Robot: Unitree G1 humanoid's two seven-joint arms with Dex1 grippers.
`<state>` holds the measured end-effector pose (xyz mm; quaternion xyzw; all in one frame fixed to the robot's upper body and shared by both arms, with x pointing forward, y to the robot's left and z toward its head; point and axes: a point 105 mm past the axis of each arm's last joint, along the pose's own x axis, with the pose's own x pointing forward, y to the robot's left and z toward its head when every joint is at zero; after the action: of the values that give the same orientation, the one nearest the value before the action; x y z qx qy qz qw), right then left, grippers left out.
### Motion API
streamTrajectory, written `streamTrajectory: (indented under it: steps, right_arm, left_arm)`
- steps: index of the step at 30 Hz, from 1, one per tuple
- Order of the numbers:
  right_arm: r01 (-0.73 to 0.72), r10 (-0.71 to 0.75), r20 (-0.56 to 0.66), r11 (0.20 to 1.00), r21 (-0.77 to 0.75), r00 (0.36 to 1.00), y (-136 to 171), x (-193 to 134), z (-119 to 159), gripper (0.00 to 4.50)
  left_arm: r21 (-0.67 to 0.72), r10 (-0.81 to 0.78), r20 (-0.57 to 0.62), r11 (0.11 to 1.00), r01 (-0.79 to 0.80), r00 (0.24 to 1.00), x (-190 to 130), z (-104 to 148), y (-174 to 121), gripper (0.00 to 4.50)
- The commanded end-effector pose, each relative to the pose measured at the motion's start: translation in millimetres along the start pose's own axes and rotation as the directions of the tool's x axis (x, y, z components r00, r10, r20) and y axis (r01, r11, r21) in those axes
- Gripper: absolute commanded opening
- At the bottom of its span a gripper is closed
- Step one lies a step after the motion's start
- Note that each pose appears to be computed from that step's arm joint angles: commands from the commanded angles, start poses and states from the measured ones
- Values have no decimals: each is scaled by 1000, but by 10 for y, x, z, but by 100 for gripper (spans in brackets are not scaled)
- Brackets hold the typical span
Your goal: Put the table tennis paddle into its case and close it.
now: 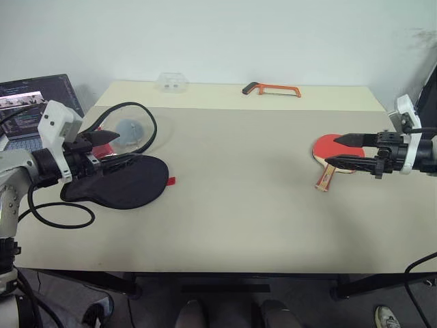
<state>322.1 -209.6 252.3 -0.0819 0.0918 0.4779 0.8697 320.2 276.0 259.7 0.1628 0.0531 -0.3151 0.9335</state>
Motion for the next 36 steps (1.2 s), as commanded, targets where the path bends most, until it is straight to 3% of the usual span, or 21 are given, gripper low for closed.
streamTrajectory:
  steps: [1,9,14,16,25,30,33,36]
  right_arm:
    - [12,-6,89,997,-71,996,31,-70,233,447]
    - [13,-7,86,997,-76,996,67,-40,244,447]
    - [20,-14,84,998,-67,996,81,-58,252,447]
    - [20,-15,71,998,-66,997,82,-26,227,447]
    - [2,-2,8,999,-34,1000,140,43,110,447]
    - [19,-19,1,1000,-22,1000,128,6,116,447]
    - [29,-30,-10,999,-29,1000,134,23,104,447]
    - [40,-40,-7,999,-31,999,114,24,115,447]
  left_arm:
    - [60,8,42,998,-11,999,-57,258,49,450]
    - [22,152,47,988,-154,987,8,203,387,450]
    - [-81,308,-100,945,-316,946,-202,-215,710,450]
    - [-80,284,-191,949,-303,940,-282,-421,678,450]
    - [-77,207,-389,964,-256,898,-583,-999,555,450]
    - [-6,252,-429,960,-282,868,-466,-1178,659,450]
    - [65,223,-523,973,-222,823,-387,-1393,638,450]
    - [51,227,-530,970,-236,817,-247,-1472,667,450]
